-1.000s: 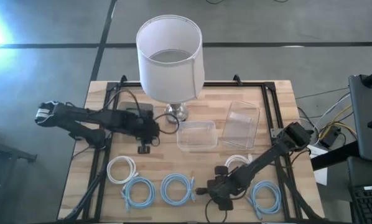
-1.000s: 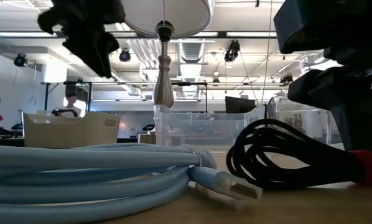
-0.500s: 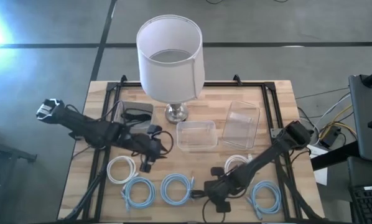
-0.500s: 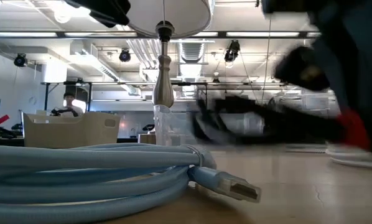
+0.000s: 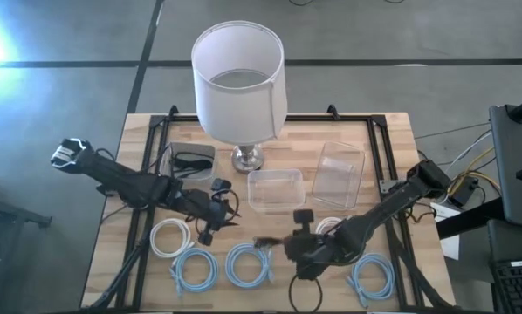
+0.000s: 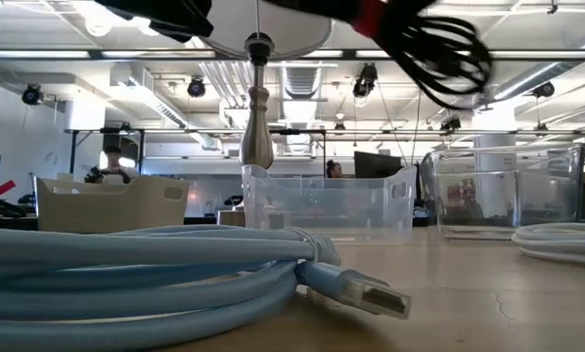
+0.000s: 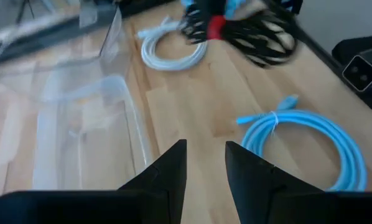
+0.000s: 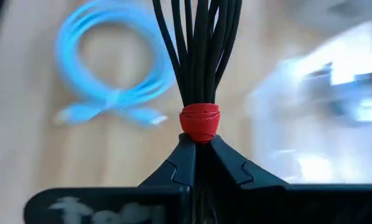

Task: Pick & Place USB Port
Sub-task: Put the black USB cable into the gray bin

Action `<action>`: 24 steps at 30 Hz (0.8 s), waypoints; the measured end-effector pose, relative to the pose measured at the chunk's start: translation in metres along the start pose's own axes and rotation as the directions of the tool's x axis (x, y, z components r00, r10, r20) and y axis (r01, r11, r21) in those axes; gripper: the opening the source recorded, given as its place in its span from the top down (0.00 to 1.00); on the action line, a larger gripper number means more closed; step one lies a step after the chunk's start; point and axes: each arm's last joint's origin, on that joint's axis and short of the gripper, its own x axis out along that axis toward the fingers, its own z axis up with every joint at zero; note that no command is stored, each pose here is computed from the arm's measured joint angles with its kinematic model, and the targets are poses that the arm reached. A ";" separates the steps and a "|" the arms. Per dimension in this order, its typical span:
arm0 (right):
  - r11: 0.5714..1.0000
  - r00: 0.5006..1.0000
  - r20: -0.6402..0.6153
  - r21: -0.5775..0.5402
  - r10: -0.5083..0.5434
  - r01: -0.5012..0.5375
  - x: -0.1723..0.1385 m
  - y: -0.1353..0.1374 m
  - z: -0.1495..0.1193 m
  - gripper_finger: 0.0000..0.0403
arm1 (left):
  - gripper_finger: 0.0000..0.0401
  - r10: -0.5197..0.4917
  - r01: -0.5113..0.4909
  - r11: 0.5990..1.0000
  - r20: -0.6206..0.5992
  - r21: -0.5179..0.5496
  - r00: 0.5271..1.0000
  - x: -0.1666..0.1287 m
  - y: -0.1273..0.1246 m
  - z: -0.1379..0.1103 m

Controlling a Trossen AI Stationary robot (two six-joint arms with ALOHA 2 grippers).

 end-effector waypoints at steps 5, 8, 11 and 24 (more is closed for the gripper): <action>0.974 0.969 0.102 0.036 -0.226 0.223 -0.001 -0.012 0.000 0.95 | 0.72 0.002 -0.009 0.999 0.129 0.047 0.992 0.012 -0.007 -0.017; 0.949 0.934 0.170 0.078 -0.315 0.305 0.002 -0.018 0.007 0.95 | 0.72 0.030 -0.044 0.998 0.238 0.054 0.971 0.017 -0.009 -0.027; 0.935 0.906 0.233 0.116 -0.354 0.336 0.007 -0.026 0.018 0.95 | 0.72 0.083 -0.106 0.993 0.370 0.042 0.925 0.018 -0.009 -0.034; 0.968 0.892 0.399 0.211 -0.213 0.137 0.037 -0.067 0.044 0.94 | 0.72 0.215 -0.212 0.975 0.553 -0.071 0.805 0.011 -0.006 -0.051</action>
